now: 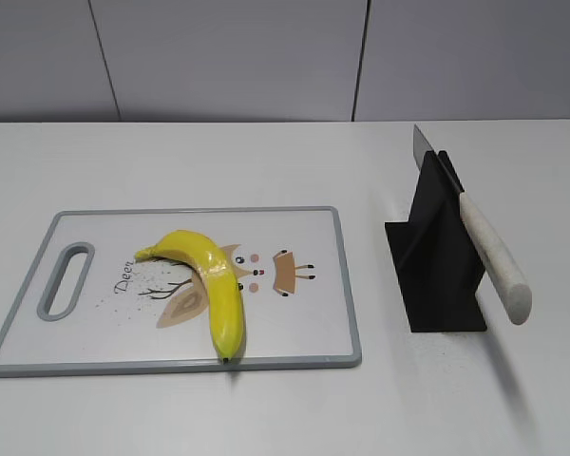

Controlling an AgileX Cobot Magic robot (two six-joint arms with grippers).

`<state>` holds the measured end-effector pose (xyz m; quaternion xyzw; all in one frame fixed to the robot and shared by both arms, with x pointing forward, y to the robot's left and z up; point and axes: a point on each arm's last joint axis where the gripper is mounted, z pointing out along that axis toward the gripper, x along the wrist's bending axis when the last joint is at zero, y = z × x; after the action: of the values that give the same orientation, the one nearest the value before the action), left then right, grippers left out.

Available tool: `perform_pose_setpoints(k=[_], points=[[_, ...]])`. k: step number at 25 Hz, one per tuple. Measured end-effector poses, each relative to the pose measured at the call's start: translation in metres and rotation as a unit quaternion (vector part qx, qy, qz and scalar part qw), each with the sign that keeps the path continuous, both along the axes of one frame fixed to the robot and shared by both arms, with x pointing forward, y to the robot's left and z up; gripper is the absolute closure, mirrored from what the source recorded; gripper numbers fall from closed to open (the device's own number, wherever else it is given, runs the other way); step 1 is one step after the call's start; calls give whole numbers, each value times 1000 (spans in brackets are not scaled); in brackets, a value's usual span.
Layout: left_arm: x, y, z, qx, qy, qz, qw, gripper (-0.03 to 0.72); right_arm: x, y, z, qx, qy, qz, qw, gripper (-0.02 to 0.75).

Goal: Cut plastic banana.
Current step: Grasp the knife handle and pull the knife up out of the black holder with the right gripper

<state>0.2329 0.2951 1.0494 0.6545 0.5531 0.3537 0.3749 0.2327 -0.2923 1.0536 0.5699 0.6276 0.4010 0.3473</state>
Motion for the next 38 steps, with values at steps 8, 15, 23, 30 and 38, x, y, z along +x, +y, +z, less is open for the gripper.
perform_pose_setpoints(k=[8,15,23,30,38], points=[[0,0,0,0,0,0,1000,218,0,0,0,0,0,0,1000,151],[0,0,0,0,0,0,1000,219,0,0,0,0,0,0,1000,152],[0,0,0,0,0,0,1000,219,0,0,0,1,0,0,1000,152],[0,0,0,0,0,0,1000,219,0,0,0,1,0,0,1000,153],[0,0,0,0,0,0,1000,219,12,0,6,-2,34,-1,999,188]])
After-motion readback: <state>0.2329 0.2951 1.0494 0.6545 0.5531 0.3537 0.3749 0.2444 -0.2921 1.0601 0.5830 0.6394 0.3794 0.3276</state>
